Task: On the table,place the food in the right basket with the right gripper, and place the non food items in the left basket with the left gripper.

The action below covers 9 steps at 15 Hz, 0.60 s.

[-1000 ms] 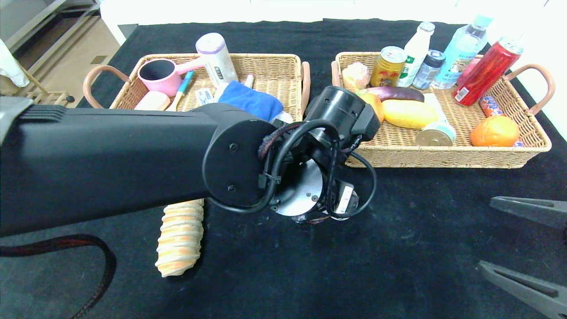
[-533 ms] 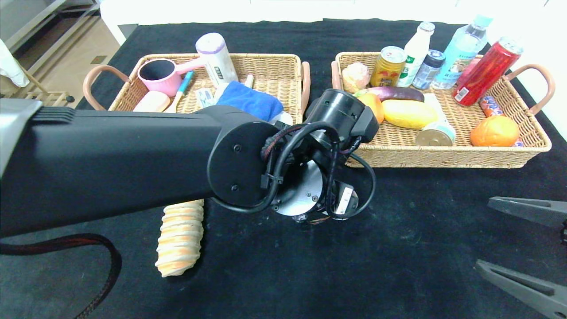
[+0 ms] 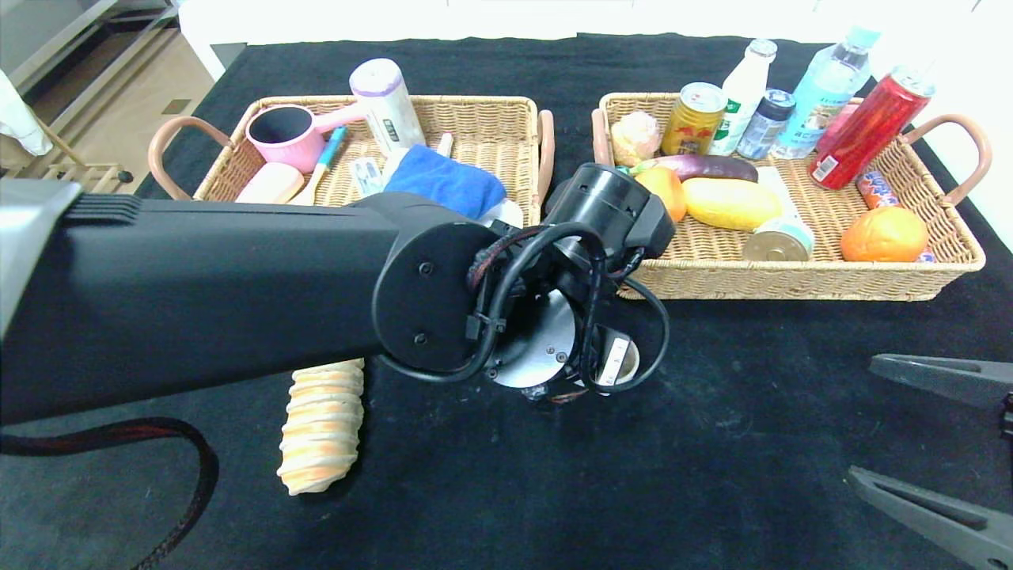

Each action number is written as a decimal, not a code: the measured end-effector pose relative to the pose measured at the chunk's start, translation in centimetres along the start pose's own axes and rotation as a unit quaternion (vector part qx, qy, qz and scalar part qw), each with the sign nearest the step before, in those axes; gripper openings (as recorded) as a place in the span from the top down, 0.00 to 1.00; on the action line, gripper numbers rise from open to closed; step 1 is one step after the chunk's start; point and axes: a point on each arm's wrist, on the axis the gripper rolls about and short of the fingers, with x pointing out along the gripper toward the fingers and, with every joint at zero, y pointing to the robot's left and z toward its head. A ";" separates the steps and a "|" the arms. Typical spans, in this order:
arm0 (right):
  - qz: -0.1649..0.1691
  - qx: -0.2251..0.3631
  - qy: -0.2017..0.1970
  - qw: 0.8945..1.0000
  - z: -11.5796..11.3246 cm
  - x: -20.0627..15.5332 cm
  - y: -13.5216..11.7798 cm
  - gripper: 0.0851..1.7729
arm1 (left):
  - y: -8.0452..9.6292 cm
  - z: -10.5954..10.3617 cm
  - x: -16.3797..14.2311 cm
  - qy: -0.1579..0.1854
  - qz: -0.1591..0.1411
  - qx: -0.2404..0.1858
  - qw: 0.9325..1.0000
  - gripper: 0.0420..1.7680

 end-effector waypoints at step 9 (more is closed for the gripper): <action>0.003 0.003 0.004 1.000 -0.2 0.1 0.0 0.04 | 0.1 -0.3 0.0 0.006 -0.006 0.002 1.000 0.95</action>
